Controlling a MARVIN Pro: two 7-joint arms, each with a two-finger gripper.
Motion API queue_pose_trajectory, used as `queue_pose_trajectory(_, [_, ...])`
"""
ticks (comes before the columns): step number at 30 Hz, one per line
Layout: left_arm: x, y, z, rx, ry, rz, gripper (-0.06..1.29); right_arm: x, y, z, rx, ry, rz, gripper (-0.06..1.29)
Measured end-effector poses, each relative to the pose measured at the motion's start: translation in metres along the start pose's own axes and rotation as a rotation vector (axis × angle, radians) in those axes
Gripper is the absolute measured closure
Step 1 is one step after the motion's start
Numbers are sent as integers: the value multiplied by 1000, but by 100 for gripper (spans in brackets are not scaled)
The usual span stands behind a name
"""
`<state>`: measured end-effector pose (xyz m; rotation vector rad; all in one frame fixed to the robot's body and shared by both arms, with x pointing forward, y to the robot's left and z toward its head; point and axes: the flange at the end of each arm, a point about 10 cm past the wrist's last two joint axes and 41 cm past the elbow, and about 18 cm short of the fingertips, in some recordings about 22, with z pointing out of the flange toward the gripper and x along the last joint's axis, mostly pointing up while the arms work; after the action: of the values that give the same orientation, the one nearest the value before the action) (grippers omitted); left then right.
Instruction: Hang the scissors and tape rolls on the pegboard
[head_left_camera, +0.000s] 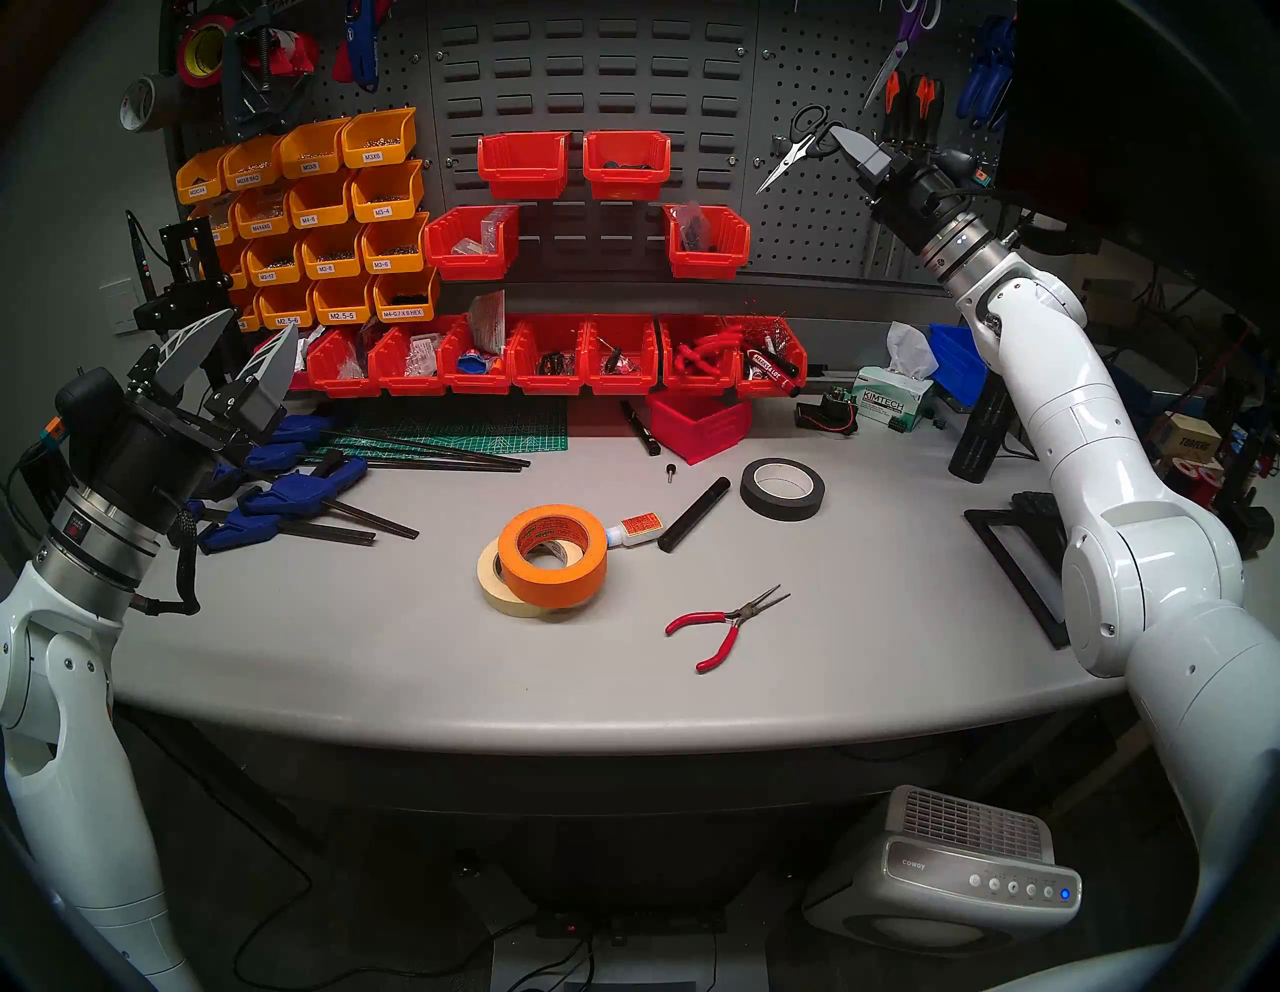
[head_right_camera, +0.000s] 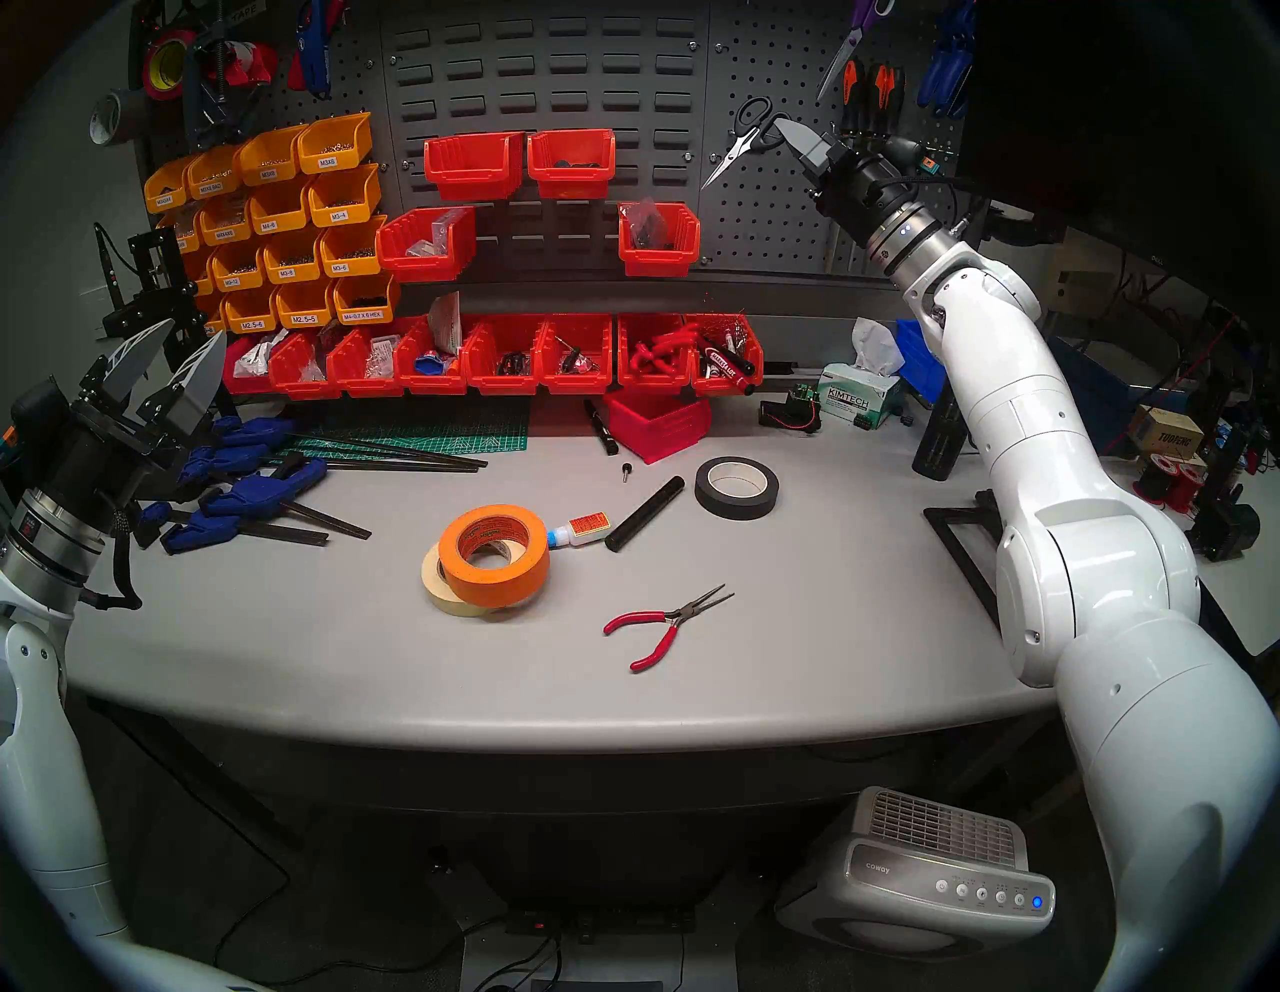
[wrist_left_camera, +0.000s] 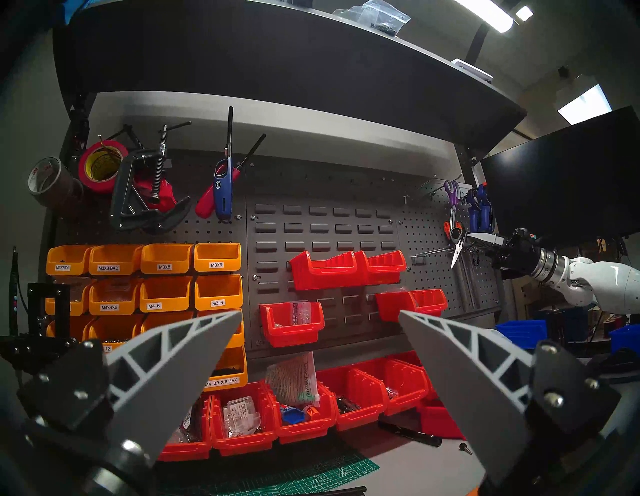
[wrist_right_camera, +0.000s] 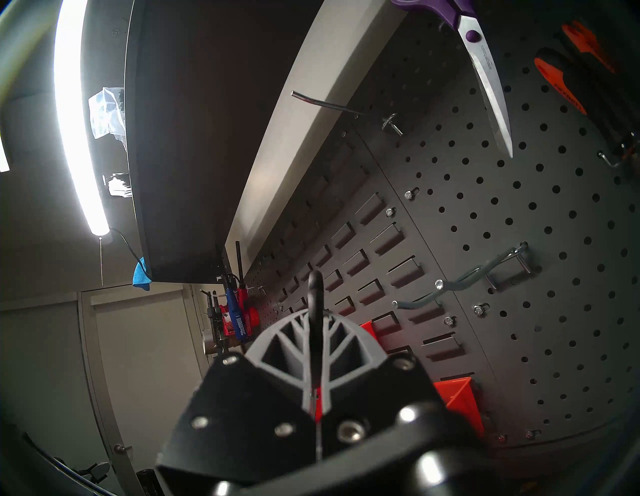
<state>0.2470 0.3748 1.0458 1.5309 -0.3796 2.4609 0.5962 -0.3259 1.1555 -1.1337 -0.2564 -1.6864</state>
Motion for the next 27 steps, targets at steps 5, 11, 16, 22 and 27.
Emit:
queue_pose_trajectory(5, [1, 0, 1, -4, 2, 2, 0, 1, 2, 0, -5, 9, 3, 126])
queue_pose_trajectory(11, [1, 0, 1, -4, 4, 5, 0, 2, 6, 1, -31, 20, 7, 126])
queue_pose_trajectory(16, [2, -1, 1, -2, 4, 8, 0, 1, 9, 1, -54, 22, 15, 126])
queue_pose_trajectory(22, [4, -2, 1, 0, 6, 13, 0, -1, 12, 2, -70, 17, 31, 126])
queue_pose_trajectory(27, [5, -3, 1, 1, 9, 17, 0, -4, 13, 4, -74, 8, 47, 126])
